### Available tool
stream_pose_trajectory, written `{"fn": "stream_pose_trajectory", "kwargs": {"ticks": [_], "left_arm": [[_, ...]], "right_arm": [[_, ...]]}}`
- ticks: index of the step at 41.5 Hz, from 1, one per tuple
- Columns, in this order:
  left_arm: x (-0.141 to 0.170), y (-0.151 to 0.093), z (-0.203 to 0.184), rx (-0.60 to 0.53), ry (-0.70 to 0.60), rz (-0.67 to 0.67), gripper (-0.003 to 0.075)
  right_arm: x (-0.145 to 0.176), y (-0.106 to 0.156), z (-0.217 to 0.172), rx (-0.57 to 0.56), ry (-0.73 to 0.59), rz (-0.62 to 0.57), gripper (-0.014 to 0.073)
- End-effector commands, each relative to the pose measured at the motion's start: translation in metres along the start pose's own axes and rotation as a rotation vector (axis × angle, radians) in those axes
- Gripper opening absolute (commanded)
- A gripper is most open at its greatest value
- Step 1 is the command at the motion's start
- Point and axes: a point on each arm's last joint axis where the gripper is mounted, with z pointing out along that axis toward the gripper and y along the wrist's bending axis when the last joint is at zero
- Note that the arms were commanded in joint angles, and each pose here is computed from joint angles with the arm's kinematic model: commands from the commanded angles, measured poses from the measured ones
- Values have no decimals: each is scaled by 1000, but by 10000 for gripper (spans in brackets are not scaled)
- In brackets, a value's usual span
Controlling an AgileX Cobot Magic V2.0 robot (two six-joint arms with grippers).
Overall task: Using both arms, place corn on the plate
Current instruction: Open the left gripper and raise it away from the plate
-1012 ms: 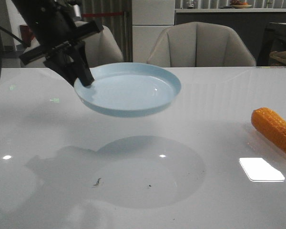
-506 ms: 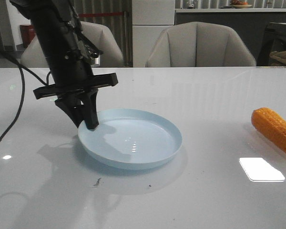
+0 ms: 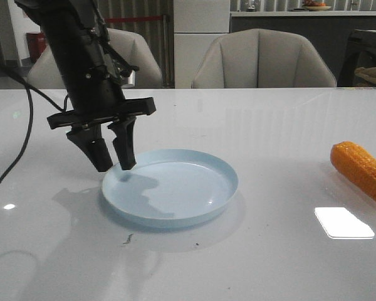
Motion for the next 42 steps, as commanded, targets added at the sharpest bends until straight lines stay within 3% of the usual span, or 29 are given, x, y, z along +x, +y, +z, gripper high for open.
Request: {"fn": "stream_pose_trajectory", "kwargs": {"ticks": [1, 15, 24, 30, 42], "left_arm": [[-3, -17, -36, 24, -107, 34, 422], [-17, -14, -76, -73, -222, 99, 422], [-20, -4, -140, -292, -432, 82, 422], [0, -2, -203, -416, -612, 100, 422], [69, 15, -313, -490, -919, 19, 422]], "right_arm": [[-15, 2, -11, -8, -97, -7, 449], [-15, 2, -11, -8, -101, -7, 449], [-15, 2, -11, -8, -101, -7, 449], [-15, 2, -11, -8, -101, -7, 449], [-12, 2, -11, -7, -72, -7, 449]]}}
